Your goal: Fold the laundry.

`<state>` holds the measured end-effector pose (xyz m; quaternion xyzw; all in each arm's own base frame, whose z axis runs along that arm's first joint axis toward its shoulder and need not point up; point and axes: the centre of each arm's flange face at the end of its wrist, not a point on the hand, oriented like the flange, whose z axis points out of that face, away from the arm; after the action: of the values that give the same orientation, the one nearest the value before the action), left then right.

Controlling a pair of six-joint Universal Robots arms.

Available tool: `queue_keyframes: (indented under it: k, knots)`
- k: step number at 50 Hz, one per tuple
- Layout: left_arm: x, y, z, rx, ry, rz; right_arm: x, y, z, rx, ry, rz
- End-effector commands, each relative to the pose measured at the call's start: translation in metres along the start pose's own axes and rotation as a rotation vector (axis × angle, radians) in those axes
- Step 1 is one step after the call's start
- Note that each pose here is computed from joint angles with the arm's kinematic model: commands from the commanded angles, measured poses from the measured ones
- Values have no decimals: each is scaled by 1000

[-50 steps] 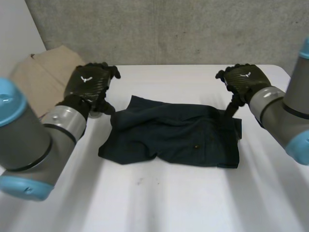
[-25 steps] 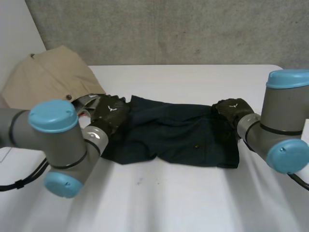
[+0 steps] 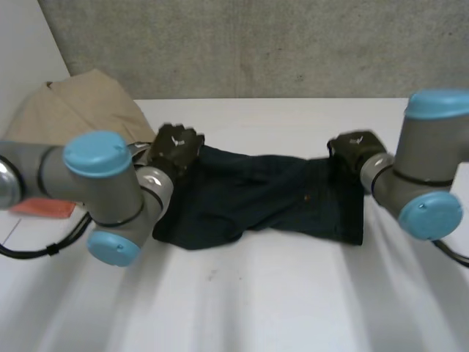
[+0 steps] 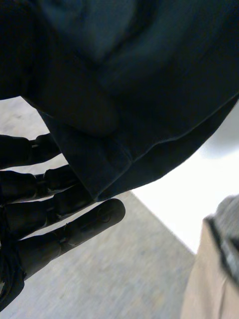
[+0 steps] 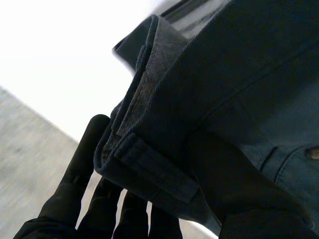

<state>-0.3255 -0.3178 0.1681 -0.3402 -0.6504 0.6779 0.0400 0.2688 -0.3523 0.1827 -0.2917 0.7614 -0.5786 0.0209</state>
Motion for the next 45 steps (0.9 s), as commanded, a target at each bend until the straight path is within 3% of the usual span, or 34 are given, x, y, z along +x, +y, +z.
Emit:
queue_keyframes:
  k: [1, 8, 15, 21, 25, 30, 35, 38, 43, 45]
  knots:
    - [-37, -79, -37, 116, -62, 3, 26, -75, -67, 147, 66, -117]
    - [-60, -135, -94, 135, -70, -24, 35, -114, -130, 180, 86, -266]
    - [-67, -154, -139, 86, -47, -28, 29, -114, -172, 81, 12, -379]
    - [-53, -121, -133, -54, 10, -33, 19, -86, -165, -42, -97, -420]
    - [-36, -75, -102, -198, 64, -42, 17, -55, -130, -162, -145, -399]
    - [-24, -48, -63, -246, 92, -40, 12, -39, -94, -179, -160, -387]
    - [-37, -58, -9, -105, 0, -32, 23, -48, -37, -4, -10, -392]
    - [-59, -98, 20, 116, -136, -18, 38, -73, -19, 155, 138, -396]
    - [-102, -180, 30, 564, -374, -8, 63, -160, -19, 693, 487, -334]
    - [-112, -197, 25, 653, -424, -12, 66, -177, -28, 814, 549, -320]
